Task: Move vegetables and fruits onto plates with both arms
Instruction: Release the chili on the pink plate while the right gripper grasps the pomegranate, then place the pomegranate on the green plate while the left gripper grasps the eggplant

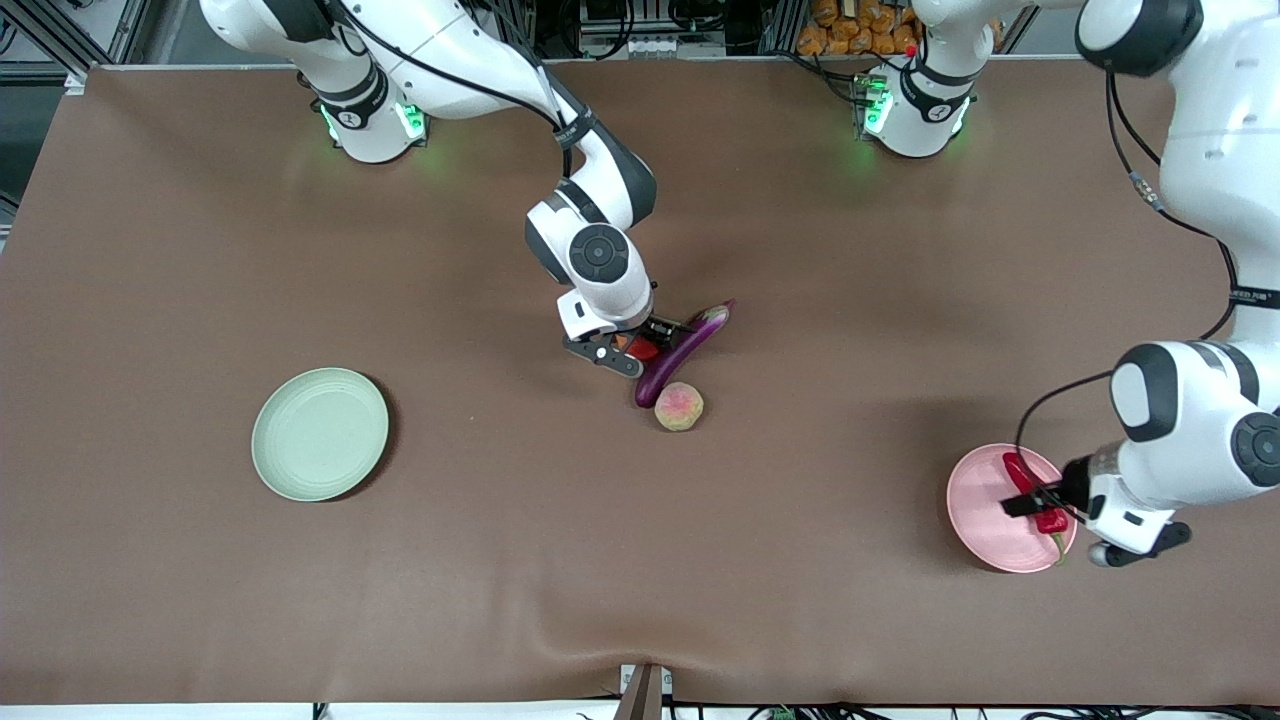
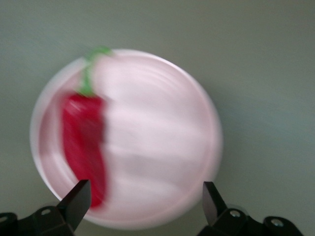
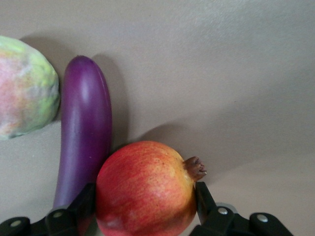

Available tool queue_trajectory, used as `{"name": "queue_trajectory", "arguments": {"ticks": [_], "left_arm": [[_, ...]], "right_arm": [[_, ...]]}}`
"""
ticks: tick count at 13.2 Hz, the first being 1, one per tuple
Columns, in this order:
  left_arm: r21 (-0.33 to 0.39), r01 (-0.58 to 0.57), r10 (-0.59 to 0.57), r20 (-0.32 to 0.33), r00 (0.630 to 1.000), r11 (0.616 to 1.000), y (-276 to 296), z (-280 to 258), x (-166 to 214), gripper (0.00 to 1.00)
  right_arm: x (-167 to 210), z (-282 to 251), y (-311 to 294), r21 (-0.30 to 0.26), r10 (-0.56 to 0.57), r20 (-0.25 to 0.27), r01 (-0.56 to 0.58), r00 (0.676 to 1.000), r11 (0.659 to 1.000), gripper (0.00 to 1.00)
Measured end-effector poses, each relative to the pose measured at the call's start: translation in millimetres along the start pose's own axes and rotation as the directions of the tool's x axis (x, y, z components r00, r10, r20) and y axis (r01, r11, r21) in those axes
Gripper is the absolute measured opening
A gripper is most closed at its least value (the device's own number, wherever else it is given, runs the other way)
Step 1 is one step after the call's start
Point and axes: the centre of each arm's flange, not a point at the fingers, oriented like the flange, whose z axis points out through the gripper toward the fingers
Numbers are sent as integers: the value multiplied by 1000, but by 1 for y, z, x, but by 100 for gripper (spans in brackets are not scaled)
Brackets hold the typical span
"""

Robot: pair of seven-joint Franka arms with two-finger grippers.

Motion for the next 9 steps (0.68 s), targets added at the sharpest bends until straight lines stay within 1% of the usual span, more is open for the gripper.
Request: {"name": "queue_trajectory", "arguments": {"ticks": [2, 4, 5, 7, 8, 9], "left_arm": [[-6, 11, -11, 32, 999, 1000, 66, -13, -44, 100], [1, -41, 41, 53, 998, 999, 118, -8, -94, 100], [-10, -72, 72, 40, 997, 997, 133, -1, -115, 100], [-67, -130, 128, -22, 991, 989, 149, 26, -157, 100], [-94, -161, 158, -38, 987, 982, 156, 44, -180, 100], [-109, -196, 194, -34, 981, 974, 166, 57, -203, 100]], "right_arm": [[15, -23, 1, -64, 25, 33, -22, 999, 998, 86], [45, -66, 5, -96, 63, 61, -57, 996, 994, 86], [61, -93, 10, -99, 82, 68, -75, 994, 992, 86], [91, -145, 33, -102, 93, 83, -85, 992, 991, 86], [106, -162, 47, -108, 92, 84, -83, 992, 991, 86], [123, -175, 63, -117, 94, 82, -84, 992, 990, 86]]}}
